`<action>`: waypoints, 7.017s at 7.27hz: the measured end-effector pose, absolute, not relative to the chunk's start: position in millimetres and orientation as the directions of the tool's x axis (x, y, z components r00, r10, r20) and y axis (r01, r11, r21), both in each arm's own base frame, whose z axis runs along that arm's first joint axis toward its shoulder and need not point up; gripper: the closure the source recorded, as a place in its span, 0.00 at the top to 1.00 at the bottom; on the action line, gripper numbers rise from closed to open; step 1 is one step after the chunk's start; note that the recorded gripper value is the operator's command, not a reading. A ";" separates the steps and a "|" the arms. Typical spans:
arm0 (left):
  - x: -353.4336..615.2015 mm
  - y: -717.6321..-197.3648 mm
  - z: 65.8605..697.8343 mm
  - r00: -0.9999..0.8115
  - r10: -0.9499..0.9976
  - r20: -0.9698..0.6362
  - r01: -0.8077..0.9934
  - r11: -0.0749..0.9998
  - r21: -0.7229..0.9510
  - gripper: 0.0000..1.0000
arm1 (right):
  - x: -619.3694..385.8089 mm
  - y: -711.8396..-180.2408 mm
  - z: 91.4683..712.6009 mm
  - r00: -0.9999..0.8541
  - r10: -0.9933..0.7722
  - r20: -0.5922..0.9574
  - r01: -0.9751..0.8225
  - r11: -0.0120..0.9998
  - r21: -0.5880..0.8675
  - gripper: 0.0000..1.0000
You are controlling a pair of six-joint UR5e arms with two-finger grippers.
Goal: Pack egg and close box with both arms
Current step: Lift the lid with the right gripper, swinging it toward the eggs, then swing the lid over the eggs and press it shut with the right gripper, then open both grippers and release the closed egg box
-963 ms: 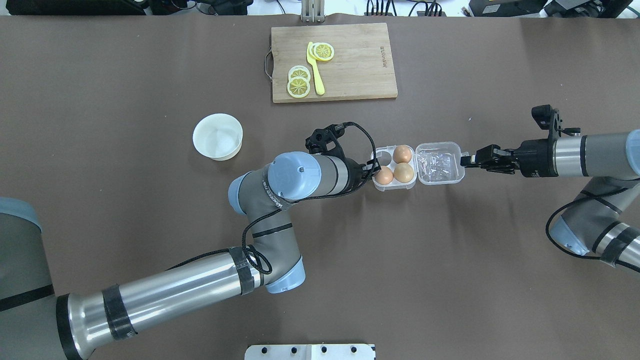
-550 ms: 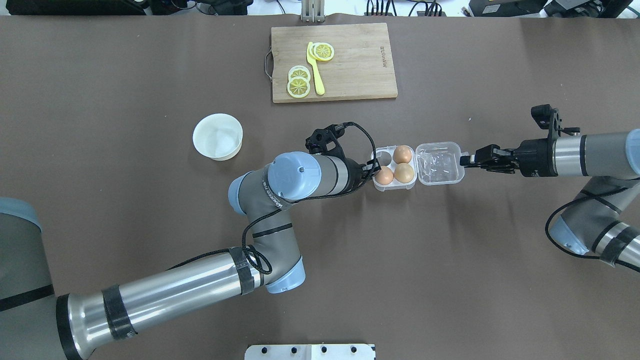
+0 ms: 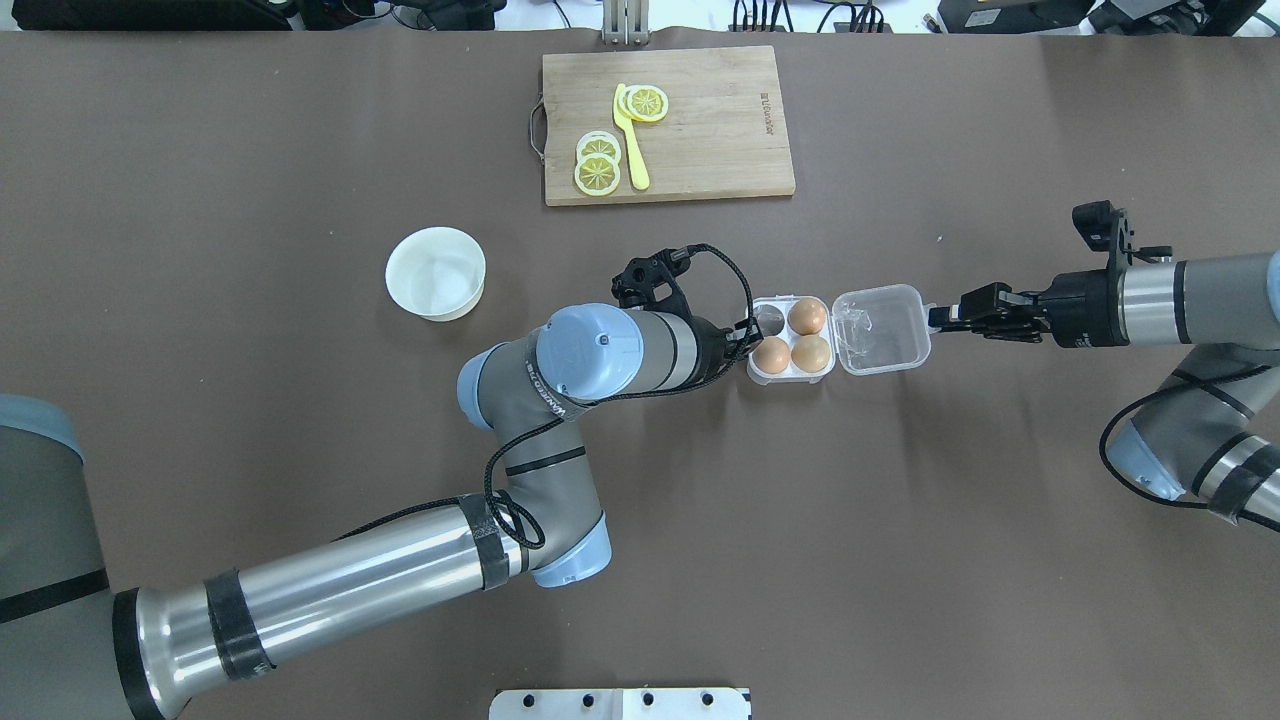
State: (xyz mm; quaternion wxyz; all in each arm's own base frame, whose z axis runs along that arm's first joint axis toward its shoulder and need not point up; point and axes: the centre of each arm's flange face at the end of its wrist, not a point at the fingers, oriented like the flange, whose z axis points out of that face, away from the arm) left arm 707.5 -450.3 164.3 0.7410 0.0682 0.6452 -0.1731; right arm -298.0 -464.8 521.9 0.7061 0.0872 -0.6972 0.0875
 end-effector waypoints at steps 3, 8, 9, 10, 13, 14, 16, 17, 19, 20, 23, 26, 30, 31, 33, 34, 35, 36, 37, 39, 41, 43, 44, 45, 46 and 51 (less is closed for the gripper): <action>707.7 -449.8 164.7 0.108 -0.169 -0.980 0.344 0.931 -0.122 0.00 | -297.9 -465.2 521.4 0.013 0.002 1.000 -0.245 0.970 0.001 0.00; 710.5 -445.4 163.5 0.107 -0.167 -0.980 0.338 0.933 -0.122 0.00 | -289.6 -468.7 515.3 0.005 -0.009 1.000 -0.250 0.968 0.010 0.00; 710.6 -445.1 163.4 0.107 -0.167 -0.980 0.338 0.933 -0.122 0.00 | -289.2 -469.1 511.2 -0.001 -0.014 1.000 -0.251 0.968 0.014 0.00; 710.8 -444.8 163.3 0.107 -0.167 -0.980 0.337 0.933 -0.122 0.00 | -289.1 -469.9 507.1 -0.005 -0.019 1.000 -0.254 0.967 0.018 0.00; 711.2 -443.8 162.9 0.107 -0.167 -0.980 0.336 0.934 -0.122 0.00 | -289.5 -470.8 491.9 -0.019 -0.034 0.999 -0.257 0.966 0.028 0.00; 711.3 -443.7 163.0 0.107 -0.167 -0.980 0.336 0.934 -0.122 0.00 | -289.7 -470.5 488.8 -0.023 -0.037 0.999 -0.256 0.966 0.030 0.00; 711.4 -442.7 162.4 0.103 -0.165 -0.981 0.334 0.935 -0.122 0.00 | -289.3 -469.3 481.5 -0.033 -0.044 0.998 -0.256 0.966 0.034 0.00; 711.4 -442.5 162.1 0.102 -0.164 -0.981 0.334 0.935 -0.122 0.00 | -289.0 -468.8 477.6 -0.039 -0.047 0.998 -0.256 0.966 0.036 0.00; 712.0 -441.6 162.4 0.102 -0.164 -0.981 0.333 0.935 -0.122 0.00 | -289.6 -469.0 472.6 -0.041 -0.047 0.998 -0.255 0.966 0.035 0.00; 712.1 -441.4 162.7 0.102 -0.164 -0.981 0.333 0.935 -0.122 0.00 | -290.6 -469.8 465.4 -0.034 -0.039 0.999 -0.255 0.967 0.029 0.00; 712.2 -441.2 163.3 0.103 -0.164 -0.981 0.332 0.935 -0.122 0.00 | -295.7 -472.0 435.4 -0.016 -0.016 1.000 -0.253 0.967 0.012 0.00; 712.2 -441.2 163.2 0.103 -0.164 -0.981 0.332 0.935 -0.122 0.00 | -306.7 -474.9 423.2 -0.011 -0.008 1.000 -0.248 0.969 0.005 0.00; 711.6 -442.1 162.2 0.101 -0.164 -0.981 0.333 0.935 -0.122 0.00 | -332.8 -482.5 399.9 0.004 0.010 1.000 -0.242 0.970 -0.009 0.00; 711.7 -441.9 162.1 0.101 -0.164 -0.981 0.333 0.935 -0.122 0.00 | -339.0 -480.6 397.5 0.003 0.009 1.000 -0.238 0.971 -0.008 0.00; 711.5 -442.0 161.8 0.101 -0.164 -0.981 0.333 0.935 -0.122 0.00 | -353.3 -485.8 380.0 0.009 0.016 1.000 -0.233 0.972 -0.013 0.00; 711.3 -441.9 161.5 0.100 -0.163 -0.982 0.333 0.935 -0.122 0.00 | -359.5 -488.7 370.8 0.013 0.020 1.000 -0.235 0.972 -0.016 0.00; 711.4 -441.8 161.4 0.100 -0.163 -0.982 0.333 0.935 -0.122 0.00 | -365.9 -487.8 366.2 0.014 0.021 1.000 -0.237 0.971 -0.017 0.00; 711.3 -441.8 161.3 0.100 -0.163 -0.982 0.333 0.935 -0.122 0.00 | -374.4 -484.3 363.5 0.014 0.020 1.000 -0.237 0.971 -0.016 0.00; 711.3 -441.9 161.4 0.100 -0.163 -0.982 0.333 0.935 -0.122 0.00 | -384.5 -482.0 359.4 0.020 0.025 0.999 -0.239 0.971 -0.019 0.00; 711.0 -441.9 160.9 0.099 -0.163 -0.982 0.333 0.935 -0.122 0.00 | -408.1 -484.3 342.0 0.047 0.048 0.998 -0.250 0.968 -0.035 0.20; 711.2 -441.3 160.8 0.099 -0.163 -0.982 0.332 0.935 -0.122 0.00 | -427.4 -478.0 336.7 0.059 0.056 0.997 -0.262 0.964 -0.038 0.96; 710.6 -441.7 160.3 0.098 -0.162 -0.982 0.333 0.935 -0.122 0.00 | -436.1 -473.0 336.0 0.061 0.056 0.997 -0.273 0.961 -0.038 0.98; 710.6 -441.8 160.4 0.098 -0.162 -0.982 0.333 0.935 -0.122 0.00 | -436.3 -472.3 334.7 0.059 0.055 0.997 -0.275 0.961 -0.036 0.98; 710.6 -441.9 160.8 0.098 -0.163 -0.982 0.333 0.935 -0.122 0.00 | -435.3 -471.4 332.4 0.055 0.051 0.997 -0.274 0.961 -0.034 0.98; 710.3 -441.8 160.4 0.097 -0.163 -0.982 0.333 0.935 -0.122 0.00 | -433.5 -471.4 330.3 0.052 0.048 0.997 -0.274 0.961 -0.032 0.98; 652.9 -463.8 187.3 0.091 -0.120 -0.989 0.308 0.947 -0.087 0.98 | -400.1 -475.4 285.4 0.105 0.093 0.990 -0.273 0.960 -0.062 0.98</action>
